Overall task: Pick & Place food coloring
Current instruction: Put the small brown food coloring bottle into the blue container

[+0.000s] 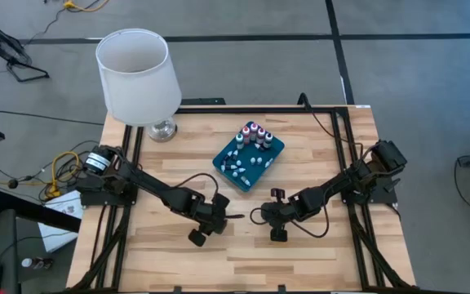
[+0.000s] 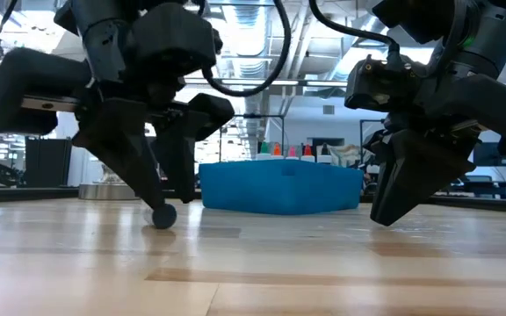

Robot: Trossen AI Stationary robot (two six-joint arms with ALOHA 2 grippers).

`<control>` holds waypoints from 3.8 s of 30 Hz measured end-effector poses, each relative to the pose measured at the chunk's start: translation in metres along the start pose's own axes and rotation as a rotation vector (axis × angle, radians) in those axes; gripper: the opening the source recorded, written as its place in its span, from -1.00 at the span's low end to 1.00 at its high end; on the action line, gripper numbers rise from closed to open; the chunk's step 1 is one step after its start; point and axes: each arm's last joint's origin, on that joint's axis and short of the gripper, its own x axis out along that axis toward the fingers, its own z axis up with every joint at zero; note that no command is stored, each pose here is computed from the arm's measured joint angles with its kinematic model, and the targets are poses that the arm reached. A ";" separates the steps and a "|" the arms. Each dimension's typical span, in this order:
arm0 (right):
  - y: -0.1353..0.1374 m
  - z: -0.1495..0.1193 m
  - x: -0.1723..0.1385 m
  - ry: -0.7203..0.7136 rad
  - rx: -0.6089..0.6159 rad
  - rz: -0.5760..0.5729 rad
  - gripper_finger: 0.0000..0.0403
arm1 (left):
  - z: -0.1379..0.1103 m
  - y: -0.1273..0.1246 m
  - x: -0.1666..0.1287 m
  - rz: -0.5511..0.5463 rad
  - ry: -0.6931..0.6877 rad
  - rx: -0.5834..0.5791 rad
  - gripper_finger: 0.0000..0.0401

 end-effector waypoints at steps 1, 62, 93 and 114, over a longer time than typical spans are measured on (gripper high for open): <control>0.000 0.000 0.000 0.000 0.000 0.000 -0.71 | -0.001 0.001 0.000 -0.005 0.007 -0.003 -0.36; 0.000 0.001 0.000 -0.010 0.009 0.003 -0.71 | -0.003 0.008 0.002 -0.008 0.200 -0.204 -0.36; 0.002 0.002 0.000 -0.017 0.012 0.030 -0.71 | -0.012 0.007 0.005 -0.012 0.304 -0.133 -0.35; 0.002 0.002 0.000 -0.016 0.012 0.030 -0.71 | -0.013 0.007 0.005 -0.025 0.307 -0.162 -0.54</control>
